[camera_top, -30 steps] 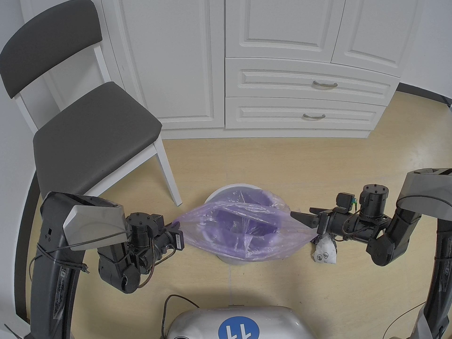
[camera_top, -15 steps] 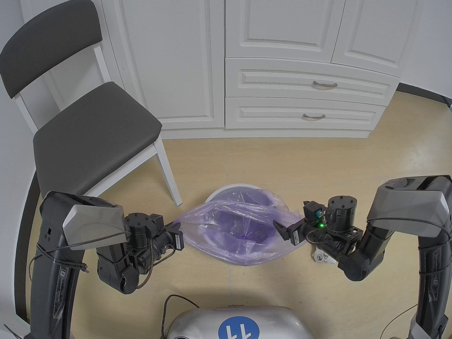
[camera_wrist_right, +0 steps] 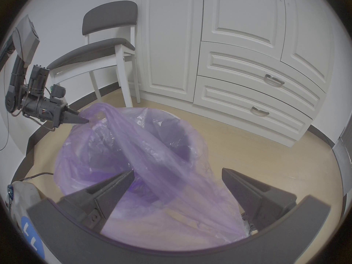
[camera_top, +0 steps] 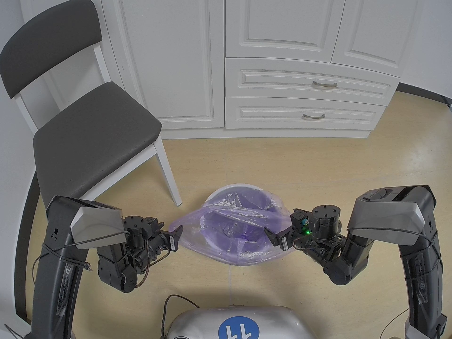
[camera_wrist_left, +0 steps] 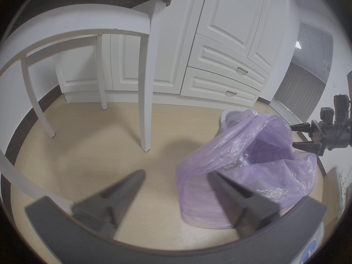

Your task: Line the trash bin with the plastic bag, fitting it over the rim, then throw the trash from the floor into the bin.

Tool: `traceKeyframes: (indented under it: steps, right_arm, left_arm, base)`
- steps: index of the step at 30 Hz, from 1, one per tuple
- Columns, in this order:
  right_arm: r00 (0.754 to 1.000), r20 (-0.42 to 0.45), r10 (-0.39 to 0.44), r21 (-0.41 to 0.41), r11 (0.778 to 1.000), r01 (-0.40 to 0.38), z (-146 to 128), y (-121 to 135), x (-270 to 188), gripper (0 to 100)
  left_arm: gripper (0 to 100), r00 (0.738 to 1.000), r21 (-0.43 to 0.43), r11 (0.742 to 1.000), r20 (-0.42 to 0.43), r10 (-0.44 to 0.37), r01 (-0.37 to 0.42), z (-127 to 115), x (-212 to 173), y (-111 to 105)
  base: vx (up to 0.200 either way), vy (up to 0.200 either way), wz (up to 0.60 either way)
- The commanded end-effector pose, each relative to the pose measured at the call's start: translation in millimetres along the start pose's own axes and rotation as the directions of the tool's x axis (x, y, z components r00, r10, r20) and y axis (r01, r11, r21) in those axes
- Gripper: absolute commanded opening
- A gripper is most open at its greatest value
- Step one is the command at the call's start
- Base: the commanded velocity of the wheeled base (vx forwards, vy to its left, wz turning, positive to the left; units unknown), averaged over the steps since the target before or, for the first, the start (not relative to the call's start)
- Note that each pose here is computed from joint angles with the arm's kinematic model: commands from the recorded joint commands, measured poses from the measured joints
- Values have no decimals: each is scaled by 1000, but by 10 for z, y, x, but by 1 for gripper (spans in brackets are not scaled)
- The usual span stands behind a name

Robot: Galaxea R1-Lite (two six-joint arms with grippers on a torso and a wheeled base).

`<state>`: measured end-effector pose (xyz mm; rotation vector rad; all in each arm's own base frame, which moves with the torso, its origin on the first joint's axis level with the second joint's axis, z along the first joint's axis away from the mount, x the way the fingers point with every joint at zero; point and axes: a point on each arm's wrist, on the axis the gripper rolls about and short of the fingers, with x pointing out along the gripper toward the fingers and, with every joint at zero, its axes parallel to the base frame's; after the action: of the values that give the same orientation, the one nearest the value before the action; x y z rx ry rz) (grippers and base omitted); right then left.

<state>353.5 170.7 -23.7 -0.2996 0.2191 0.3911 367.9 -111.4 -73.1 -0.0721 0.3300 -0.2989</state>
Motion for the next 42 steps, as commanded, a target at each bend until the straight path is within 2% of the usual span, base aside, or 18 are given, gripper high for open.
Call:
traceKeyframes:
  steps: [1,4,5,15,16,17,20,24,26,27,28,32,37,38,42]
  right_arm:
    - [1000,-11,-14,2,1000,14,-89,4,87,100]
    - [1000,-9,-27,7,1000,27,-136,6,154,100]
    - [1000,-3,-31,16,999,31,-139,-3,182,0]
    - [985,150,-81,170,984,55,326,-132,401,0]
    - [980,178,-87,215,976,47,482,-157,469,0]
    - [980,177,-86,234,971,43,527,-165,508,0]
    - [974,202,-102,324,946,32,720,-179,674,0]
    - [964,216,-158,472,881,39,816,-176,955,0]
    - [956,223,-190,523,851,47,791,-180,1100,0]
    - [955,224,-193,526,849,48,788,-179,1111,0]
    - [953,218,-211,561,826,54,721,-167,1216,0]
    - [956,209,-207,591,805,45,640,-124,1306,0]
    - [947,240,-213,606,795,25,718,-129,1362,0]
    - [946,243,-212,607,794,22,730,-132,1363,100]
    - [944,251,-216,619,786,15,784,-147,1336,100]
  left_arm:
    - [100,1000,0,1000,4,0,0,15,-6,1]
    - [100,1000,4,1000,4,-1,1,17,-9,-10]
    - [100,1000,5,1000,8,-3,3,37,-15,-19]
    - [100,998,11,1000,63,-23,22,328,-156,-109]
    - [100,996,9,1000,84,-27,26,424,-201,-133]
    - [100,995,9,999,92,-32,32,466,-225,-150]
    - [100,990,11,999,132,-47,46,621,-284,-204]
    - [100,985,15,998,163,-61,59,721,-310,-302]
    - [100,984,19,998,164,-70,68,718,-309,-348]
    - [100,984,19,998,164,-70,68,718,-309,-348]
    - [100,982,21,997,170,-82,79,726,-296,-390]
    - [100,971,30,994,211,-107,103,793,-213,-517]
    - [100,955,38,994,276,-106,100,923,-94,-688]
    - [100,953,40,994,282,-113,106,948,-77,-720]
    - [100,956,71,991,266,-125,110,1026,7,-839]
  base:
    - [0,0,0]
    - [0,0,0]
    - [0,0,0]
    - [0,0,0]
    - [0,0,0]
    - [0,0,0]
    - [0,0,0]
    - [0,0,0]
    - [0,0,0]
    - [0,0,0]
    - [0,0,0]
    - [0,0,0]
    - [0,0,0]
    - [0,0,0]
    - [0,0,0]
